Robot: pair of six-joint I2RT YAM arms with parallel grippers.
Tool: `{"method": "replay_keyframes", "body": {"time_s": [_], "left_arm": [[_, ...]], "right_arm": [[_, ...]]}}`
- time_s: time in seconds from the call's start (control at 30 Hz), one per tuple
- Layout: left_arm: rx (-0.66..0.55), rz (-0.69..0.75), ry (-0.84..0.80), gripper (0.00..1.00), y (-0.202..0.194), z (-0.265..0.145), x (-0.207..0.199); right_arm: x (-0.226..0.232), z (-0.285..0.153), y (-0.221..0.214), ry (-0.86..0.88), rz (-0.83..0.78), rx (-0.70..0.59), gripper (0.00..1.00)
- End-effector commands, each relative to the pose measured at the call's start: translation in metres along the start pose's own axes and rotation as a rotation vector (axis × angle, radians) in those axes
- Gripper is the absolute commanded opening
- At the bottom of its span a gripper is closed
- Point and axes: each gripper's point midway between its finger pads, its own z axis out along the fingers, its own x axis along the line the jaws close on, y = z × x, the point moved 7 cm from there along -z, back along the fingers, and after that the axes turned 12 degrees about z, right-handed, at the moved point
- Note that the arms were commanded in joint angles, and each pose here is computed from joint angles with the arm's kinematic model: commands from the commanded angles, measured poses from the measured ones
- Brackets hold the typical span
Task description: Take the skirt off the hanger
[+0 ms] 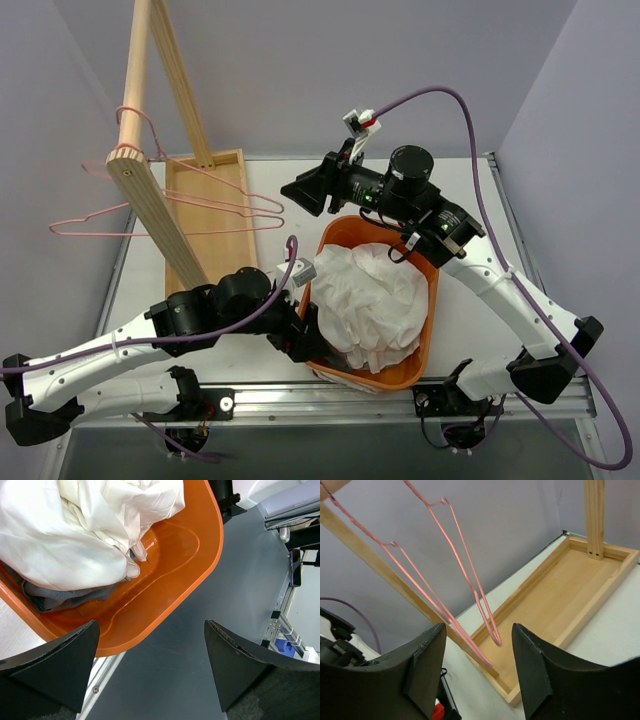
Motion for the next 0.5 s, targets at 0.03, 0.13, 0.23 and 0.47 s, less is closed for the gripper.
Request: {"method": "replay_keyframes", "body": {"time_s": [0.03,0.13,0.23,0.47], "left_arm": [[-0.047,-0.005,-0.039,0.94,0.008,-0.001,-0.007],[-0.048,-0.008,-0.031,0.94,0.007,-0.002,-0.006],[-0.046,-0.017,-0.029,0.94,0.007,-0.002,-0.006],[-0.051,-0.023,-0.018,0.94,0.008,-0.004,-0.006]], "right_arm": [[-0.002,-0.013,0.010,-0.114,-0.003,-0.067,0.54],[-0.017,-0.022,0.006,-0.256,0.015,-0.074,0.63],[-0.031,-0.035,0.003,-0.385,0.019,-0.093,0.72],[-0.044,-0.071,-0.002,-0.562,0.043,-0.169,0.98]]}}
